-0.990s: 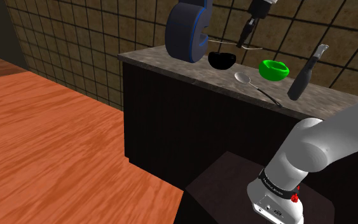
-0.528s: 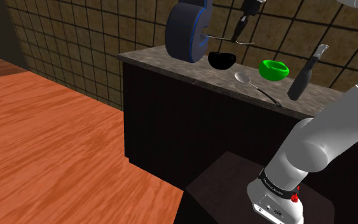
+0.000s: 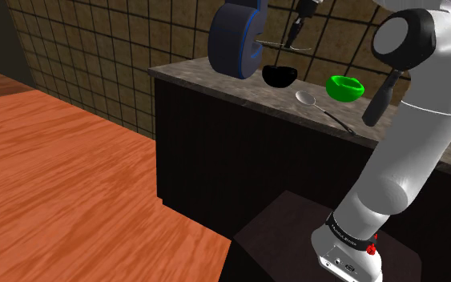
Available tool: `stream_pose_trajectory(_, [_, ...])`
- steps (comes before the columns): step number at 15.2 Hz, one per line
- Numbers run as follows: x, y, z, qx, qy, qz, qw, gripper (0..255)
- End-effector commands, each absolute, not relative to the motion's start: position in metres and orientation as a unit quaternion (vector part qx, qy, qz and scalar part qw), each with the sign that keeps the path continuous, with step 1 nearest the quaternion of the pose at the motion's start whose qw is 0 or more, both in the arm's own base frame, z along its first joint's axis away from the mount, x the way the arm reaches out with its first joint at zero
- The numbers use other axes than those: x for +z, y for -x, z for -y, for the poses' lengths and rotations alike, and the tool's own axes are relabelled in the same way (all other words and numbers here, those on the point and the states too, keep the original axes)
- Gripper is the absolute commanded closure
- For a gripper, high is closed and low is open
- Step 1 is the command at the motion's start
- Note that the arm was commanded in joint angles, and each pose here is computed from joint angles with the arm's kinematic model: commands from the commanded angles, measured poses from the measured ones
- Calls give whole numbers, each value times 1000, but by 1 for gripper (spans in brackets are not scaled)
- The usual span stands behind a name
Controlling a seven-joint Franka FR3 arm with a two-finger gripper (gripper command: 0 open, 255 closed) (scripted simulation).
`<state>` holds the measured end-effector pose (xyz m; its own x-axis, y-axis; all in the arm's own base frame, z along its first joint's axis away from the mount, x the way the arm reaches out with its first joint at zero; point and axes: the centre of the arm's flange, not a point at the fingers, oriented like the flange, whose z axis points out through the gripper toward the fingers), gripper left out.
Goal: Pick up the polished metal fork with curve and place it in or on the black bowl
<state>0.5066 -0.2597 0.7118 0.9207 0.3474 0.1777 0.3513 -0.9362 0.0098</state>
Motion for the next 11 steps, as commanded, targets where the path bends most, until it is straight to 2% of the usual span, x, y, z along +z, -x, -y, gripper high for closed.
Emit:
stream_pose_trajectory(1, [711,-528,275,-89,980,181,11,255])
stream_pose_trajectory(11, [664,-536,282,-89,980,181,11,255])
